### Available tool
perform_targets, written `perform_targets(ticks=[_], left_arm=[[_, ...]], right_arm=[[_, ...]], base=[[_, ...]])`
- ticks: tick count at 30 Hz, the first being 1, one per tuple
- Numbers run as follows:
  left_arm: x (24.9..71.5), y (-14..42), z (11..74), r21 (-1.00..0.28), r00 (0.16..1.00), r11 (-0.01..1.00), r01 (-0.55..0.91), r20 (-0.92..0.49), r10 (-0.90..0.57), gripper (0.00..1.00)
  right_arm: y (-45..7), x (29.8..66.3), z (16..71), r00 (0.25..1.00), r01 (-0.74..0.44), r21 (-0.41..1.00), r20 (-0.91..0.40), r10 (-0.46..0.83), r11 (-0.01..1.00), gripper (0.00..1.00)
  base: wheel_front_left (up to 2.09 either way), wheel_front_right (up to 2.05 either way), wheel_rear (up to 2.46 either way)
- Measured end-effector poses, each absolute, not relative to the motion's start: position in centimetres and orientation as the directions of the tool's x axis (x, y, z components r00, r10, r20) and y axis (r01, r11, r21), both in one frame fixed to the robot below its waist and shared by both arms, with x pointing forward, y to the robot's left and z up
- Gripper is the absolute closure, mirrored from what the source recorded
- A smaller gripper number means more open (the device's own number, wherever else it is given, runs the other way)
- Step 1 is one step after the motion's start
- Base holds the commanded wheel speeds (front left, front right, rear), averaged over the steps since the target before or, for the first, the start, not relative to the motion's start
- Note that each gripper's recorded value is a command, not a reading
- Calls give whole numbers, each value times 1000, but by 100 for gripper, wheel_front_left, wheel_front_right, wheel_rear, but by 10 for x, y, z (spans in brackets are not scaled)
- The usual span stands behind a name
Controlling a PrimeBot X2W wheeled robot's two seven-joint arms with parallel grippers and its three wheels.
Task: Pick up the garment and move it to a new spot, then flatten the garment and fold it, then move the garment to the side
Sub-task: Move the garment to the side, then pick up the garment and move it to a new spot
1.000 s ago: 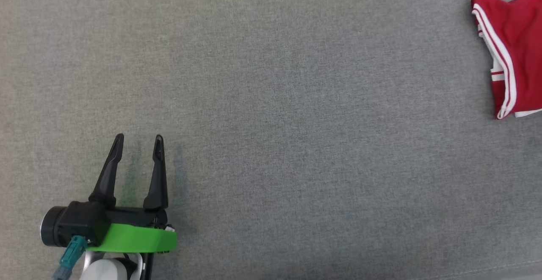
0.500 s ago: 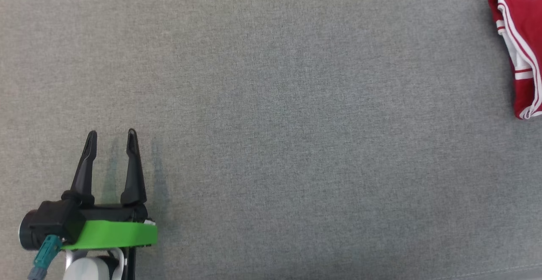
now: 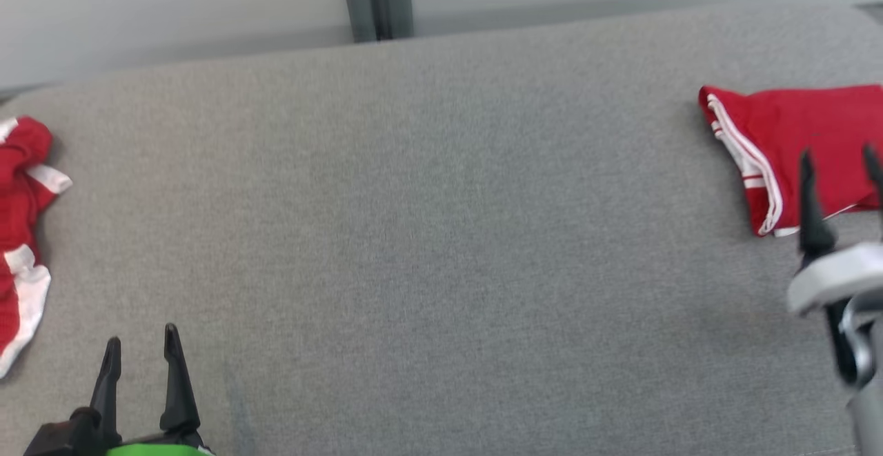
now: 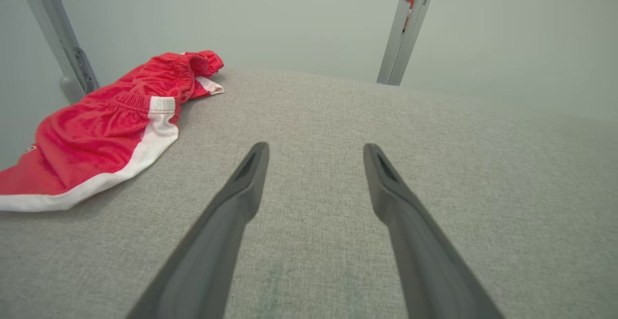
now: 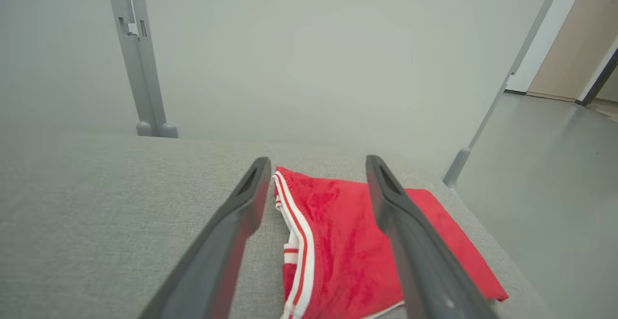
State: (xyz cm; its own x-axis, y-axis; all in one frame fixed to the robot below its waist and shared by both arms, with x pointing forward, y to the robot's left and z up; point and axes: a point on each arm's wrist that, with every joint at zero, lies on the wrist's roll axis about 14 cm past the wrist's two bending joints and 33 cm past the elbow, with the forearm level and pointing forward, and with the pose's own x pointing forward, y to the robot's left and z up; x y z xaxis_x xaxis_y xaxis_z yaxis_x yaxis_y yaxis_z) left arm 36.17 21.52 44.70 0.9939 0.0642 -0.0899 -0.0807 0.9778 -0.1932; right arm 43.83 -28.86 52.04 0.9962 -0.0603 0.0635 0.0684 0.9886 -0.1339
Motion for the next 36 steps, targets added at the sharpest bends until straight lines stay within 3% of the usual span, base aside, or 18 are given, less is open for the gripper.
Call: perform_targets(ticks=[4,14,36], left_arm=[[350,213,456,-203,996,977,-72,-67,60,0],[337,190,465,-232,999,973,-1,-34,-7,0],[332,195,467,-216,1000,976,-12,-28,6,0]], right_arm=[[-263,397,515,996,59,-63,77,-54,996,0],[-225,339,504,997,33,21,74,-35,999,0],[-209,338,493,999,5,40,44,-7,999,0]], base=[[0,0,0],[0,0,0],[0,0,0]])
